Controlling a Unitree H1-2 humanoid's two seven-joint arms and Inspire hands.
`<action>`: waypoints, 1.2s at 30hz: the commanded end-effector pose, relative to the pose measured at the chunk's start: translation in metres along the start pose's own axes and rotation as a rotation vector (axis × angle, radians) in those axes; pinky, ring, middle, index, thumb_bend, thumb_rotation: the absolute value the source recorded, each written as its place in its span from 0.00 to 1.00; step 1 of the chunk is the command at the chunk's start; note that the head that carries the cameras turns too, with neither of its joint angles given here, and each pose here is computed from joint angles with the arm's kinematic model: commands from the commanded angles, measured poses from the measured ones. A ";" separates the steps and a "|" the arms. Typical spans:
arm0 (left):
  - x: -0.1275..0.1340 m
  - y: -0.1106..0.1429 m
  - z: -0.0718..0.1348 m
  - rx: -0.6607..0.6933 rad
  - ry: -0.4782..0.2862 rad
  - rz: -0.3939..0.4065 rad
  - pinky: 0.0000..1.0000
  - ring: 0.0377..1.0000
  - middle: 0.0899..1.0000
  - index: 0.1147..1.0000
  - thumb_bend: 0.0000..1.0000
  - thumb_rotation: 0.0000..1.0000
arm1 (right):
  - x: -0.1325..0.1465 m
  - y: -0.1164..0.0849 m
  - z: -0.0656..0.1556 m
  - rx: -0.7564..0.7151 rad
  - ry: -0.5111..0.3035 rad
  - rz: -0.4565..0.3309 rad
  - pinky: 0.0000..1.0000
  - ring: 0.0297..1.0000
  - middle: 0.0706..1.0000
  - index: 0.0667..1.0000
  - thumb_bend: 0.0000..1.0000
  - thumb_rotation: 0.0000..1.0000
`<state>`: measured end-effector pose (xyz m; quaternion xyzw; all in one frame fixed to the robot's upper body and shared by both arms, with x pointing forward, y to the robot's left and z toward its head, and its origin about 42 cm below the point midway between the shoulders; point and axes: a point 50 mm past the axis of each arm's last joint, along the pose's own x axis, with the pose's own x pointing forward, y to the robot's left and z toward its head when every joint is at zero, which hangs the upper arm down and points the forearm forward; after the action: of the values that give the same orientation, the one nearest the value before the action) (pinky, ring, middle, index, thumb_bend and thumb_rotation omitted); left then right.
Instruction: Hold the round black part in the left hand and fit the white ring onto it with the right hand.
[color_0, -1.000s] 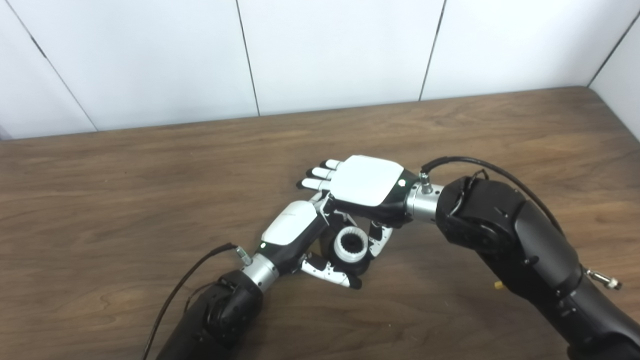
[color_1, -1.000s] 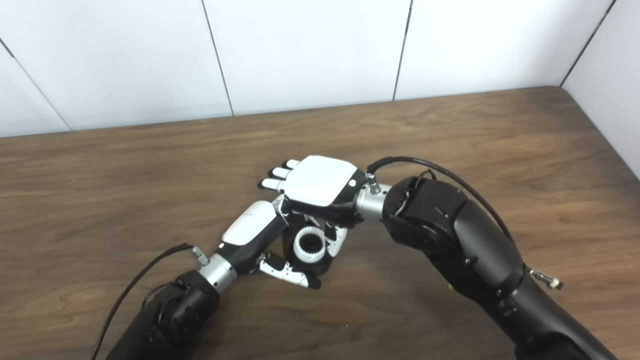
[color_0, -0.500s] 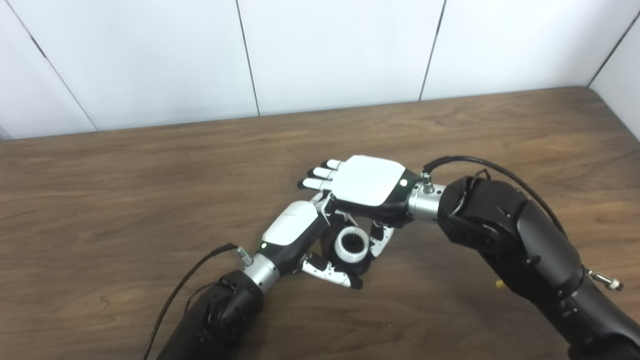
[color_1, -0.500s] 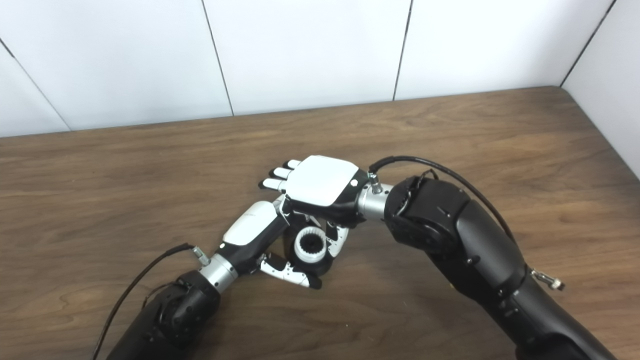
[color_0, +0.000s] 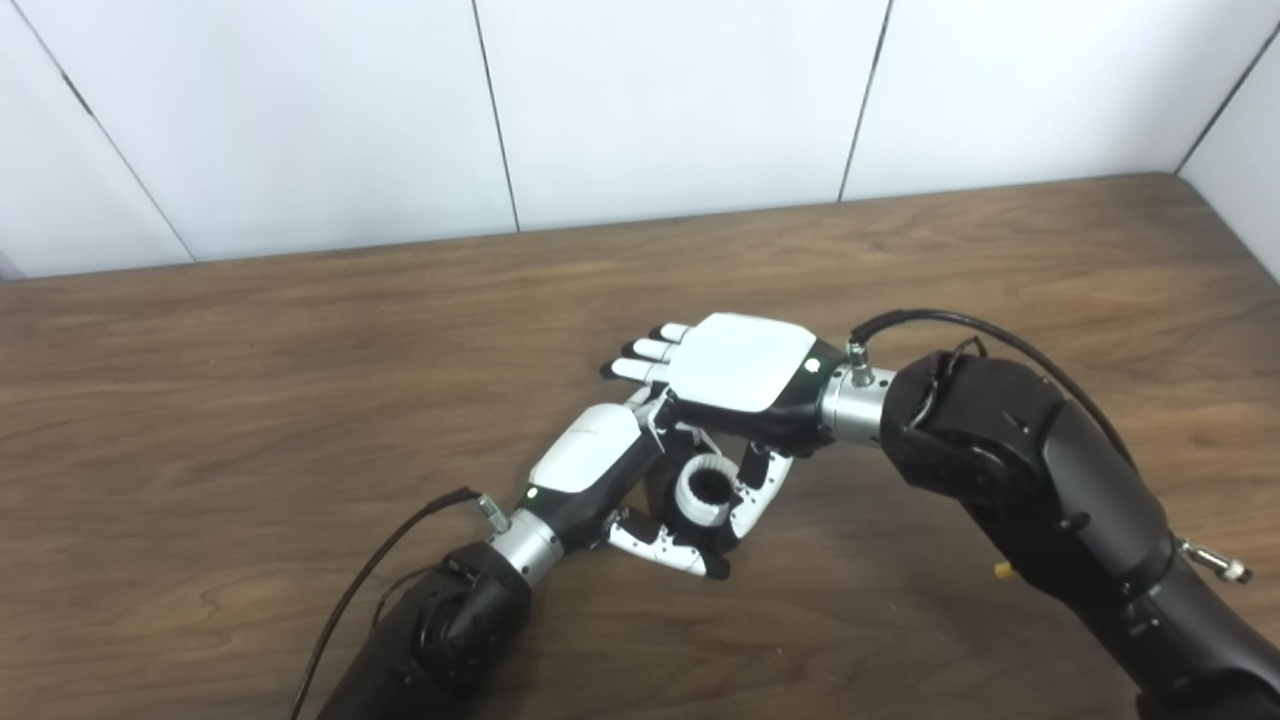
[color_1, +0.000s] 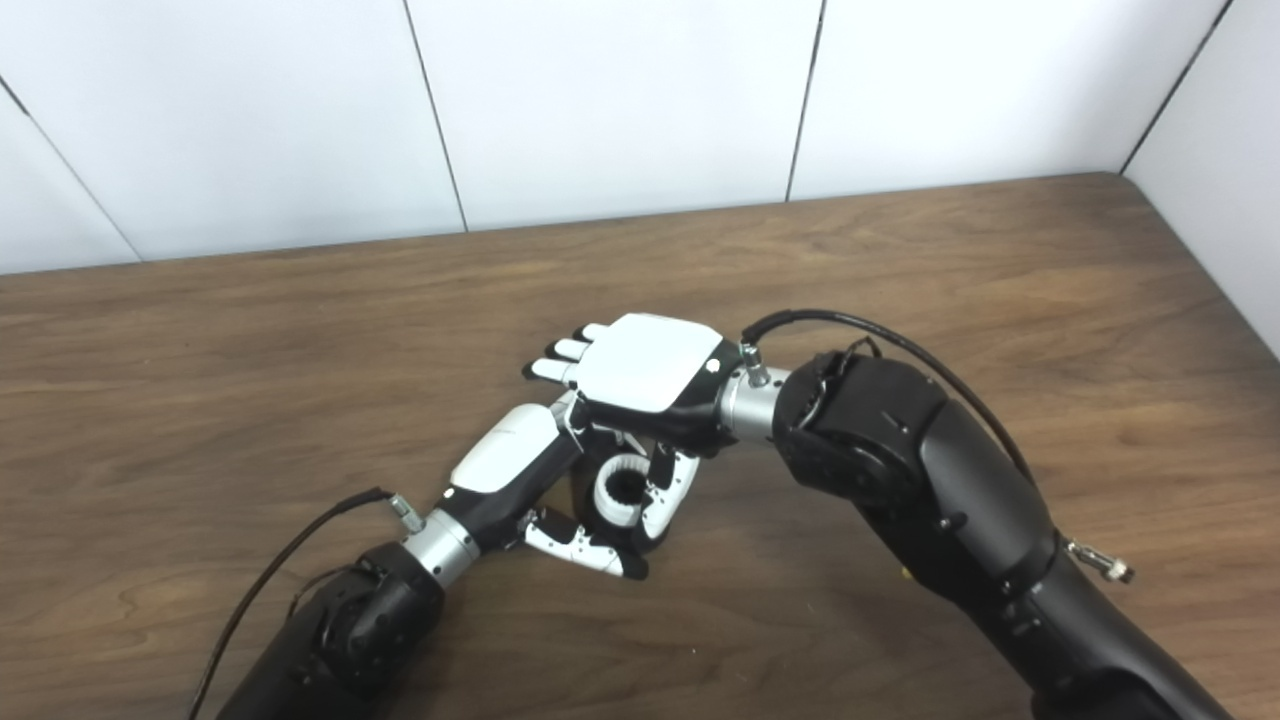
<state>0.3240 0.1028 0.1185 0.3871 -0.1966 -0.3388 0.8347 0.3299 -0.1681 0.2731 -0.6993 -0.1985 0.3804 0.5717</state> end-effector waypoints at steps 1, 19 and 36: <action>0.007 0.004 0.007 0.028 -0.051 0.000 1.00 0.92 0.87 0.41 0.52 0.05 | -0.004 -0.012 0.000 0.004 0.007 -0.039 1.00 1.00 1.00 0.66 0.87 0.45; 0.007 0.002 0.004 0.021 -0.072 0.006 1.00 0.93 0.90 0.41 0.51 0.04 | -0.006 -0.015 -0.001 0.026 0.016 -0.039 1.00 1.00 1.00 0.78 0.96 0.47; 0.008 0.001 0.005 0.013 -0.052 -0.003 1.00 0.92 0.90 0.41 0.51 0.04 | -0.014 -0.030 -0.003 0.016 0.019 -0.107 1.00 1.00 1.00 0.85 1.00 0.52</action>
<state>0.3256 0.0988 0.1187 0.3841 -0.2089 -0.3475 0.8295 0.3276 -0.1732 0.2841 -0.6873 -0.1908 0.3711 0.5945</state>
